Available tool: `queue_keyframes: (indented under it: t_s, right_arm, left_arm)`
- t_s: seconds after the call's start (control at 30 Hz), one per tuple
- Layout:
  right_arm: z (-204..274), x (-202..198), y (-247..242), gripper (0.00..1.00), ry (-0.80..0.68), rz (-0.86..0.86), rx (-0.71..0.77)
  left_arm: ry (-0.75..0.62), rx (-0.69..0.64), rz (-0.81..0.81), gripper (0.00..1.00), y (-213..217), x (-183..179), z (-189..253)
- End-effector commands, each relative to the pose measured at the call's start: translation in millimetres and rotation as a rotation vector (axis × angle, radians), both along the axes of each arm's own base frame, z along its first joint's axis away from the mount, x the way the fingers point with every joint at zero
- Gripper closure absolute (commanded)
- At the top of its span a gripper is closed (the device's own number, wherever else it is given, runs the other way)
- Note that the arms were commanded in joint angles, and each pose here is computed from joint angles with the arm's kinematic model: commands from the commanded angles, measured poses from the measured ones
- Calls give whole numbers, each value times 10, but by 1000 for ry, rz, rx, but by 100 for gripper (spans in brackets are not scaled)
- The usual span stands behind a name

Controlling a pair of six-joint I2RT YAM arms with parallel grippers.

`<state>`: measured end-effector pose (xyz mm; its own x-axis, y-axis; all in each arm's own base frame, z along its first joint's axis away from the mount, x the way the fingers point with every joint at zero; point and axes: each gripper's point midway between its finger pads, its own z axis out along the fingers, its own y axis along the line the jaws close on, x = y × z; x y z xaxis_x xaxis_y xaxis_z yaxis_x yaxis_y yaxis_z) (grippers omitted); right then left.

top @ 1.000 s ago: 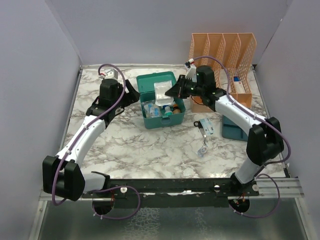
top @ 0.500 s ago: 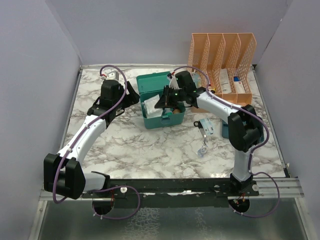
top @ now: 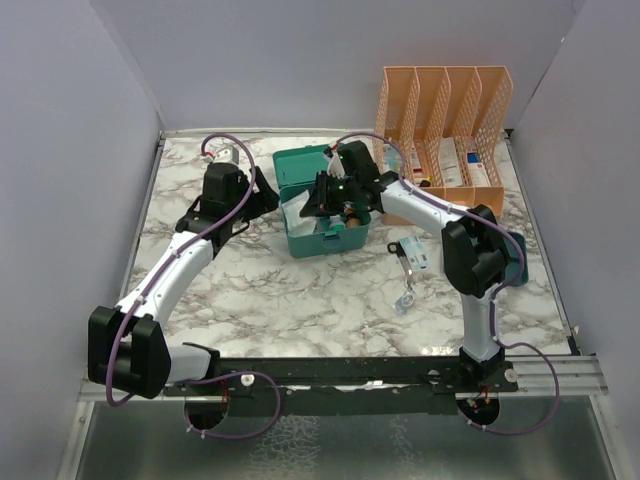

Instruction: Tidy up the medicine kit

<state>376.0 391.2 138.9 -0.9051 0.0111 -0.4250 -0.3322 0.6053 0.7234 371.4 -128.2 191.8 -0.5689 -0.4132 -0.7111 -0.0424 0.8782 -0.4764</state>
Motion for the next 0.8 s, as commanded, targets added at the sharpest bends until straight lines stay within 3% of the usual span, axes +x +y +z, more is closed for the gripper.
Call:
queue_keyframes:
  t_s: [0.0, 0.37, 0.77]
  right_arm:
    - [-93, -2, 70, 79, 34, -32, -47]
    - [29, 168, -109, 47, -50, -135, -134]
    - [171, 252, -397, 45, -183, -176, -261]
  left_arm:
    - [-35, -9, 12, 23, 31, 10, 89]
    - [-36, -9, 13, 23, 36, 9, 79]
    - [-37, -20, -2, 23, 2, 11, 71]
